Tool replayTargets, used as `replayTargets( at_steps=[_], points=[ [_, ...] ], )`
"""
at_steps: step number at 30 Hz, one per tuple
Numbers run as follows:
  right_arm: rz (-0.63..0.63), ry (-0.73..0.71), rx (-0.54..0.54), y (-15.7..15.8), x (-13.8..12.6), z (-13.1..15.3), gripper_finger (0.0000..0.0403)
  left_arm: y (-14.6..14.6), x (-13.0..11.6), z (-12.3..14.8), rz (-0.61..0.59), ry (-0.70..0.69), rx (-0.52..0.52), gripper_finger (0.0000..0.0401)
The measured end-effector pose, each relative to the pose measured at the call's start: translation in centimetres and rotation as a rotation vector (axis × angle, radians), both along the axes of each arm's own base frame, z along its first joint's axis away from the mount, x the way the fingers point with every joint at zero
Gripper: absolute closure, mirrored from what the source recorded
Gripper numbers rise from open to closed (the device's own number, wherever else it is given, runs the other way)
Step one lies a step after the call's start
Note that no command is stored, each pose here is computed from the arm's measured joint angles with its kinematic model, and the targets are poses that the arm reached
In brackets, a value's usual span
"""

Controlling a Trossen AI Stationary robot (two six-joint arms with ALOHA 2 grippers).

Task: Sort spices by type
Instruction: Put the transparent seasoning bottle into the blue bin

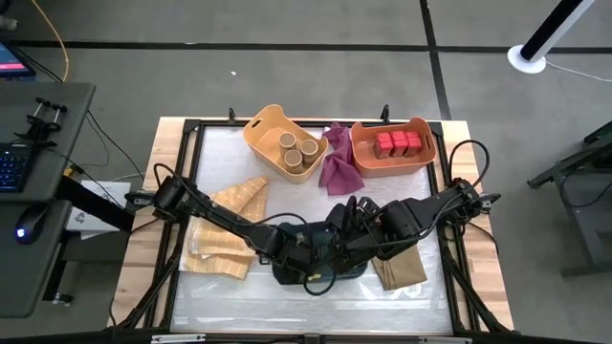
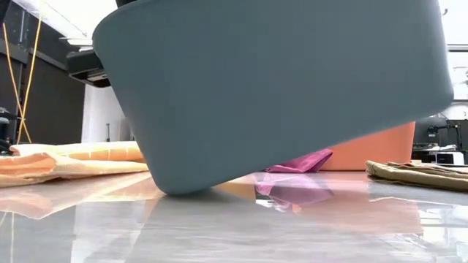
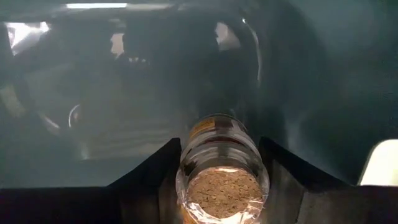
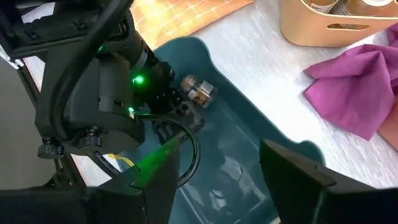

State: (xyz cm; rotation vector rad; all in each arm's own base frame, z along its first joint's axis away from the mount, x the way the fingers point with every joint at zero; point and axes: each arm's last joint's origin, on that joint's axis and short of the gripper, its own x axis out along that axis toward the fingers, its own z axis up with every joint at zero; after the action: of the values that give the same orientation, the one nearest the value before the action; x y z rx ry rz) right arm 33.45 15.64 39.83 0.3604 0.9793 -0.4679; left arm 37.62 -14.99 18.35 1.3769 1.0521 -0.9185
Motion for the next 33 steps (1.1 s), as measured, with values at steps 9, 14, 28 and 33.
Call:
replayTargets(
  at_steps=[9,14,28,33],
  points=[
    [0.006,0.001,-0.004,0.0,0.0,0.0,0.0187,-0.6,-0.1,0.1,0.030,-0.037,0.027,0.0216],
    [0.006,0.001,-0.004,0.0,0.0,0.0,0.0187,-0.6,-0.1,0.1,0.038,-0.053,0.069,0.0207],
    [0.001,-0.004,0.000,-0.1,0.1,0.0,0.0187,-0.8,-0.4,0.9,0.048,-0.077,0.108,0.0208],
    [0.003,-0.015,0.004,-0.1,0.2,0.0,0.0187,-1.1,-0.1,2.5,0.035,-0.084,0.067,0.0208]
  ],
)
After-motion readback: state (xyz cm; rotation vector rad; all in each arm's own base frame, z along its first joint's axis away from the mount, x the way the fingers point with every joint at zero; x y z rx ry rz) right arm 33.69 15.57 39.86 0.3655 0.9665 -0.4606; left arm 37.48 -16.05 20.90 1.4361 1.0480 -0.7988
